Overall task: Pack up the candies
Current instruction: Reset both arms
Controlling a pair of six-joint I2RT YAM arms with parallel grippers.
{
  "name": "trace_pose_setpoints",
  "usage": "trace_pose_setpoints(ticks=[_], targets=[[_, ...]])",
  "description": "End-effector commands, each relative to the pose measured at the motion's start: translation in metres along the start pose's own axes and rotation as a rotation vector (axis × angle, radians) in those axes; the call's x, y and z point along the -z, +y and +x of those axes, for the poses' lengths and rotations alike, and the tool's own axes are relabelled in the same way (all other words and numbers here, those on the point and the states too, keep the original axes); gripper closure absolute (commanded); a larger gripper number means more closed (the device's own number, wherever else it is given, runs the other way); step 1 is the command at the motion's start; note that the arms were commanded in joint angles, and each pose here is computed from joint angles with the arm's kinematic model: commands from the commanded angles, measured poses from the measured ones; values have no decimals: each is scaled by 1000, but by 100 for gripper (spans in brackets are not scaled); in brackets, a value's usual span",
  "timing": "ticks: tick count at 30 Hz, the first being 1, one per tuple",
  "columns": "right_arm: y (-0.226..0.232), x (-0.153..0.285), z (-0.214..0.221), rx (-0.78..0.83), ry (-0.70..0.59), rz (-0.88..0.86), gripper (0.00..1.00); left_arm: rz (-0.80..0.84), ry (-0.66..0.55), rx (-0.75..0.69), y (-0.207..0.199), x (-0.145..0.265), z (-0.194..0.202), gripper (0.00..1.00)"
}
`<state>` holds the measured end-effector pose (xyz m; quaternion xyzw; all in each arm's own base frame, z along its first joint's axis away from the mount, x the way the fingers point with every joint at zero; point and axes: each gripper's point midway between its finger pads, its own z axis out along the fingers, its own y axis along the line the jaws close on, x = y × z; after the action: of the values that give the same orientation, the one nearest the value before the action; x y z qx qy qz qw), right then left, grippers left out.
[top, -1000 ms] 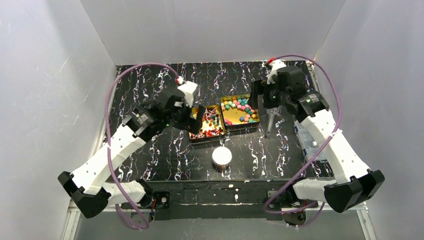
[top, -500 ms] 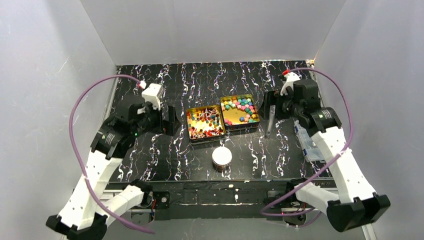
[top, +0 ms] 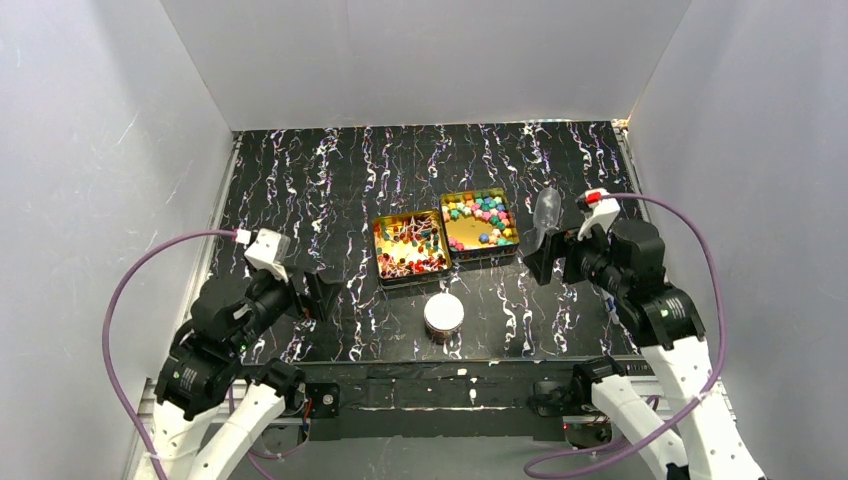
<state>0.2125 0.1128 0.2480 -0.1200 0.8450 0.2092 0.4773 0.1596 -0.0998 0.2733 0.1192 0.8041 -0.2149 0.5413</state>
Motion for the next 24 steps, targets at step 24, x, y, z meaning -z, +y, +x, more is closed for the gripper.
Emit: trace_pose_setpoints(ticks=[24], targets=[[21, 54, -7, 96, -378, -98, 2, 151, -176, 15, -14, 13, 38, 2]])
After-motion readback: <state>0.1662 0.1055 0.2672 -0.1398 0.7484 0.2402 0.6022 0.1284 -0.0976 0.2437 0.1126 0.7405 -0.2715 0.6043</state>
